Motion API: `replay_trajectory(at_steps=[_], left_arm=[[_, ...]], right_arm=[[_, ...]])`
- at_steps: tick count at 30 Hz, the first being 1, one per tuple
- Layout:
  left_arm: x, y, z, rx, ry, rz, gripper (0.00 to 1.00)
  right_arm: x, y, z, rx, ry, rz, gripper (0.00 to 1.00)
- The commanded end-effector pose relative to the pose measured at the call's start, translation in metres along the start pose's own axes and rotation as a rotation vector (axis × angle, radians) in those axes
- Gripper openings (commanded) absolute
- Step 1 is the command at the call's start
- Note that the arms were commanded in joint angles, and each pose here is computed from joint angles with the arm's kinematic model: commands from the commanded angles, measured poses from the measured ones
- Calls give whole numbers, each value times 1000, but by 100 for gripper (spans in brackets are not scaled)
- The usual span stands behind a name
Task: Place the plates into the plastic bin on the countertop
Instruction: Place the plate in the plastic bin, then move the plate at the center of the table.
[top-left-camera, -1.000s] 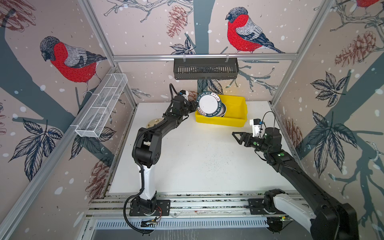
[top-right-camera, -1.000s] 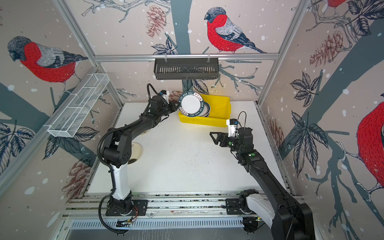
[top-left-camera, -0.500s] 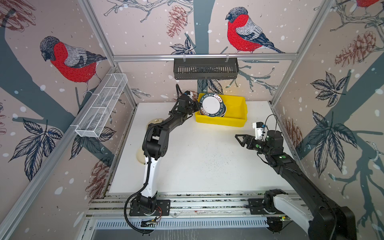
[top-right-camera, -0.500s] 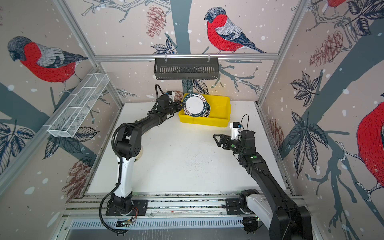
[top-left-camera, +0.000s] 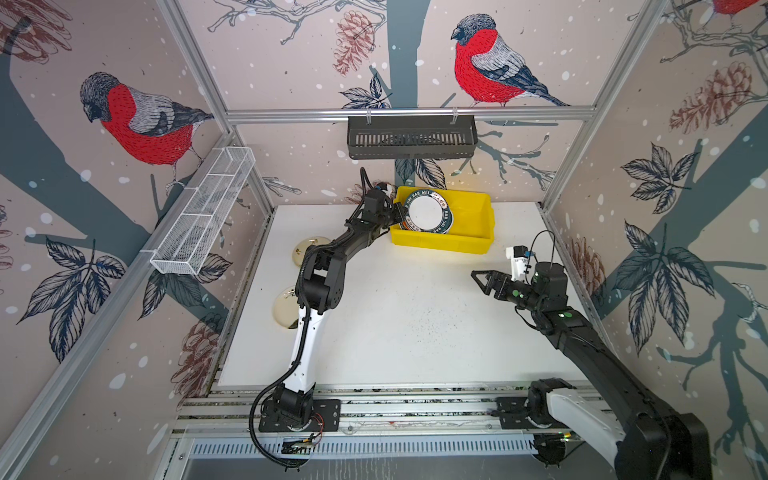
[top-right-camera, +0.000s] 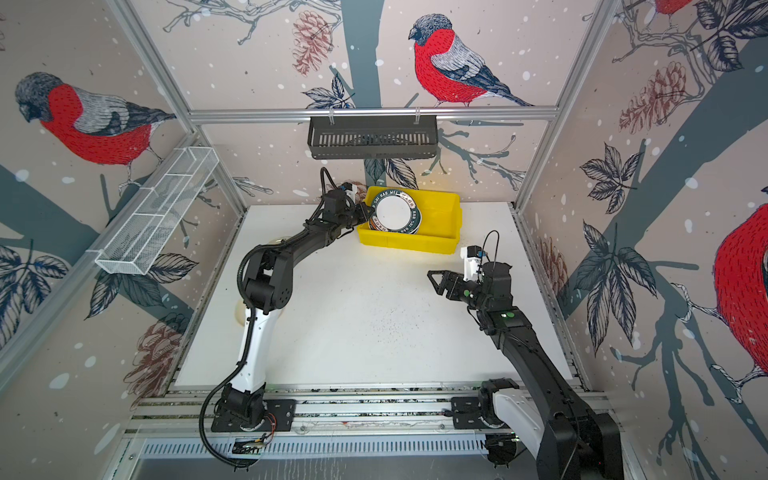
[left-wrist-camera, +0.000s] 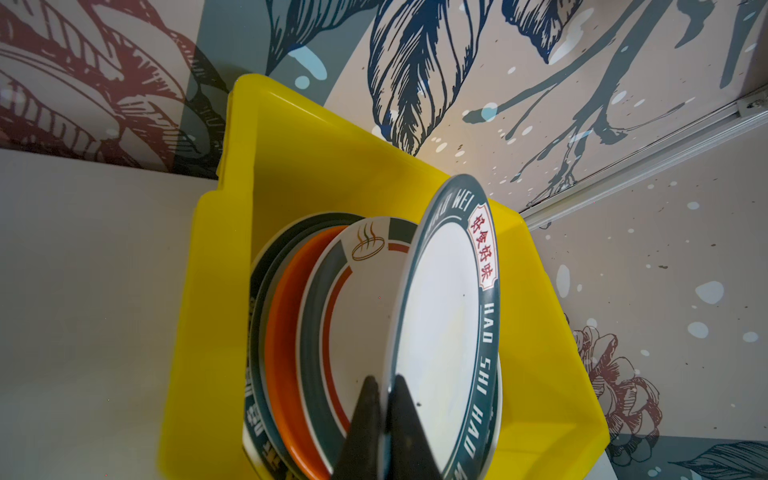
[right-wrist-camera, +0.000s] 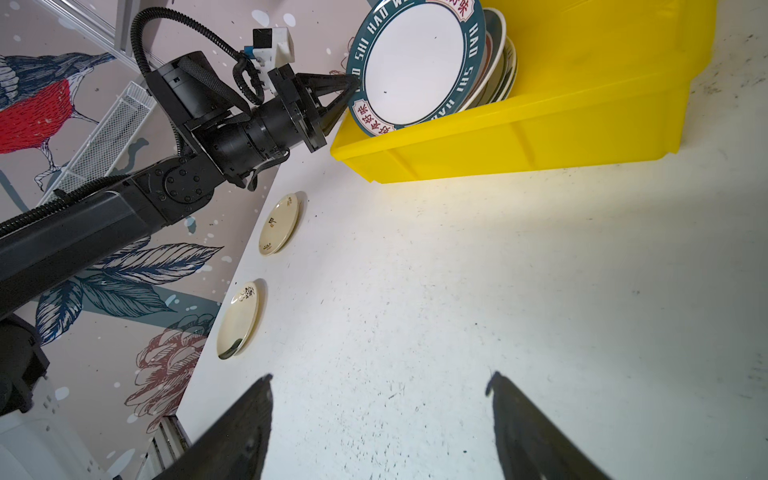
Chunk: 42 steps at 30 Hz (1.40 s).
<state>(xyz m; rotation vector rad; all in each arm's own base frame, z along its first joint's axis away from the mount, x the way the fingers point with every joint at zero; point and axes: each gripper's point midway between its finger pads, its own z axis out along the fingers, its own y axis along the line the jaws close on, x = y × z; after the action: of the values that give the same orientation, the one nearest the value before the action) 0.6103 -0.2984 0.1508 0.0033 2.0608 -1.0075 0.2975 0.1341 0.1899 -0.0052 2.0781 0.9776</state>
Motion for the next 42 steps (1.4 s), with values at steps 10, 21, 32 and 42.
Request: replay_trajectory(at_steps=[10, 21, 32, 42], left_arm=[[-41, -57, -32, 21, -88, 167, 98], [-61, -84, -116, -77, -188, 210, 98], [-14, -28, -222, -391, -211, 154, 98], [35, 52, -335, -674, -287, -13, 97]], right_arm=[[-3, -2, -1, 15, -16, -10, 87], [17, 5, 24, 86, 42, -93, 88], [47, 51, 100, -46, 185, -159, 88], [101, 110, 194, -232, 349, -166, 85]])
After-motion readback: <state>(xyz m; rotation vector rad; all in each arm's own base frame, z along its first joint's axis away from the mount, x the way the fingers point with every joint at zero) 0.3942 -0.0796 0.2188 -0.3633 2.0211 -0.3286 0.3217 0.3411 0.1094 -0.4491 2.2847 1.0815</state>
